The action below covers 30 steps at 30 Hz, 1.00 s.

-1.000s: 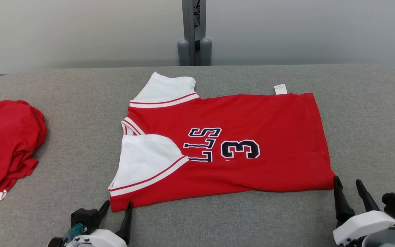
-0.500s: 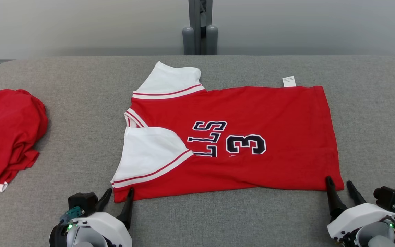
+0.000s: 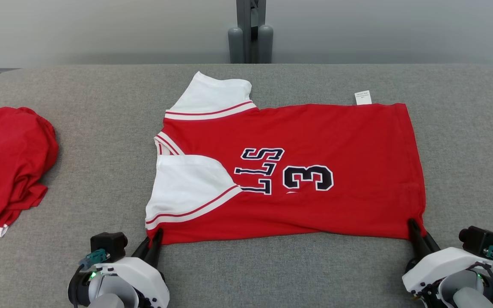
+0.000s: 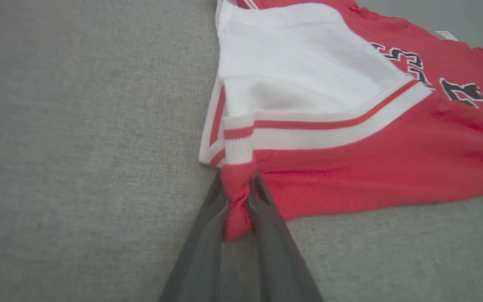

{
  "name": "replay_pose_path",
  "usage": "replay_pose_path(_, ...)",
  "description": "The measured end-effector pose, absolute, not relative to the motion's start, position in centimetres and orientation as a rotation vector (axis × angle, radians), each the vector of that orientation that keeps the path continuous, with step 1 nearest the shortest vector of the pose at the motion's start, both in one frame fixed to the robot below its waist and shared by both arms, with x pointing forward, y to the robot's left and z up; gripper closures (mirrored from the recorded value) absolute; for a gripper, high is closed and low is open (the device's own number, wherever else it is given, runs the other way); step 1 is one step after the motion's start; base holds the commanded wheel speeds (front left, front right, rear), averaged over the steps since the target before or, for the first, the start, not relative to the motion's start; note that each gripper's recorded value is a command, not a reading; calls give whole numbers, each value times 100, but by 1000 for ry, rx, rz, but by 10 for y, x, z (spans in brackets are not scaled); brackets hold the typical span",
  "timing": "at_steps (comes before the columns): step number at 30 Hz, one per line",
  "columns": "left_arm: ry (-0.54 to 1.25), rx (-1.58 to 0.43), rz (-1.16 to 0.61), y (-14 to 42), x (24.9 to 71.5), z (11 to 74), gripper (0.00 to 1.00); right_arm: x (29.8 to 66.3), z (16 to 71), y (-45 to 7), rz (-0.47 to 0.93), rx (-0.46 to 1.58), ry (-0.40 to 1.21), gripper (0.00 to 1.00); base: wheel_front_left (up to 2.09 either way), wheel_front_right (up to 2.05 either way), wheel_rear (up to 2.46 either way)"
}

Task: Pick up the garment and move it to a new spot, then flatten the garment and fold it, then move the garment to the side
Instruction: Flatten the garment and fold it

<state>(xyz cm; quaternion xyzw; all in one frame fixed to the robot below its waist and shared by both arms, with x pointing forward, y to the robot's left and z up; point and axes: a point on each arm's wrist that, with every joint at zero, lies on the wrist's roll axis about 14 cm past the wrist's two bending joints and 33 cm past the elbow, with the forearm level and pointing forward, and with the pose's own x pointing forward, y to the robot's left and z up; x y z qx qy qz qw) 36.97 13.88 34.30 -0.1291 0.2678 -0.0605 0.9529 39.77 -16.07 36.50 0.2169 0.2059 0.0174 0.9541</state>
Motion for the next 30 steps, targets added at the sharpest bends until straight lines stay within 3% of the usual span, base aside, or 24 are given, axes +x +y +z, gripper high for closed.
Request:
replay_pose_path(10, 529, -248, -158, 138, 370, 348, 100, 401, 373, -165, 39, 459, 398, 100, 0, 0, 0)
replay_pose_path(20, 522, -108, -284, 135, 370, 359, 100, 404, 390, -175, 27, 478, 348, 100, 0, 0, 0)
replay_pose_path(30, 550, -39, -366, 139, 368, 372, 100, 389, 381, -178, 36, 480, 443, 100, 0, 0, 0)
